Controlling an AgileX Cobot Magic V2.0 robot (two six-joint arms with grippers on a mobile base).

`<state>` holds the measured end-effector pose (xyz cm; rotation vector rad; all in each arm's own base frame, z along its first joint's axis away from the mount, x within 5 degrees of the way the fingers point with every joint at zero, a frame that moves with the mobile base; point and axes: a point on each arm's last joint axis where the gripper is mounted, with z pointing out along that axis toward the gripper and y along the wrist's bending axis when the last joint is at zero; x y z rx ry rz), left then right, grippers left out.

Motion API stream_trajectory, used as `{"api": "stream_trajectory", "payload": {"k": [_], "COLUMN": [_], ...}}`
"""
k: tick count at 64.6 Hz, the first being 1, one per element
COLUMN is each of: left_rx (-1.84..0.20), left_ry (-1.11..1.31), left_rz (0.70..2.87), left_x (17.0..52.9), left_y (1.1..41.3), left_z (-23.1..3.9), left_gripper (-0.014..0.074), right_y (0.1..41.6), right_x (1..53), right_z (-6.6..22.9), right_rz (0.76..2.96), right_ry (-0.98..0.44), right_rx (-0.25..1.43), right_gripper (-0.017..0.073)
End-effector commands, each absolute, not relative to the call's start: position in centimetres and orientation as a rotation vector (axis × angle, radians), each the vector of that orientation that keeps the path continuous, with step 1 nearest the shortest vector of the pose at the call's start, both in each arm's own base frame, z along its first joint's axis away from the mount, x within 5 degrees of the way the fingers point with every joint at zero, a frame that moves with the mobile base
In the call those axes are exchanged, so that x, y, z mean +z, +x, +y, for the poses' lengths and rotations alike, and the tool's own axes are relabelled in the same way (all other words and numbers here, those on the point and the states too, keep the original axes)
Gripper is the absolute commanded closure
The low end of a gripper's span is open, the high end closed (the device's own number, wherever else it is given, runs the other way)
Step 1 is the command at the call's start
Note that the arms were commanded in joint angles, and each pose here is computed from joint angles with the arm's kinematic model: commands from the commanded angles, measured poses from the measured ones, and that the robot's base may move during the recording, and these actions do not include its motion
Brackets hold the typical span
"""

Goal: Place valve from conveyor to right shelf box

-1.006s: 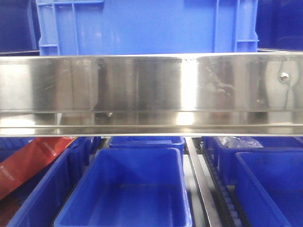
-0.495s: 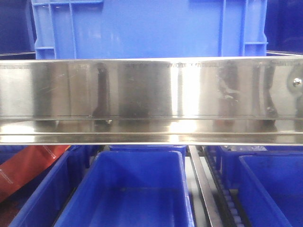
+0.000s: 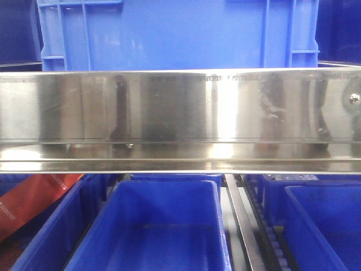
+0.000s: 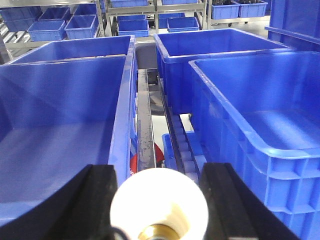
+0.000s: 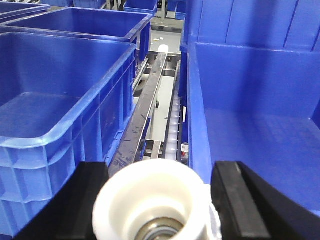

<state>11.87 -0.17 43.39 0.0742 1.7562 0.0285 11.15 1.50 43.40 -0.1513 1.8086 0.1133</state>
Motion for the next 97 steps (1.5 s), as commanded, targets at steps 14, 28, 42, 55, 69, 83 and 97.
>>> {"api": "stream_trajectory", "payload": {"k": [14, 28, 42, 55, 69, 83, 97], "left_rx": [0.022, 0.023, 0.001, -0.086, -0.170, -0.204, -0.243], "left_ry": [0.073, 0.071, 0.129, 0.280, 0.369, 0.435, 0.456], "left_rz": [1.689, 1.677, 1.617, 1.589, 1.582, 1.660, 1.773], "left_x": [44.1, 44.2, 46.1, 49.6, 52.4, 51.4, 47.3], "left_y": [11.7, 11.7, 12.5, 16.1, 22.1, 29.1, 35.0], "left_z": [-0.2, -0.2, -0.9, -3.8, -7.8, -12.1, -15.1], "left_gripper": [0.0704, 0.0704, 0.0704, 0.0704, 0.0704, 0.0704, 0.0704], "right_y": [10.9, 10.9, 11.6, 13.9, 18.4, 24.3, 30.4], "right_x": [44.8, 45.1, 46.4, 50.7, 54.7, 54.6, 50.2], "right_z": [1.3, 1.3, 1.4, 2.5, 6.4, 11.9, 15.3], "right_rz": [1.695, 1.659, 1.634, 1.572, 1.530, 1.566, 1.707], "right_ry": [-0.137, -0.128, -0.117, -0.175, -0.317, -0.432, -0.476], "right_rx": [0.093, 0.091, 0.117, 0.175, 0.315, 0.419, 0.426], "right_gripper": [0.0711, 0.0711, 0.0711, 0.0711, 0.0711, 0.0711, 0.0711]}}
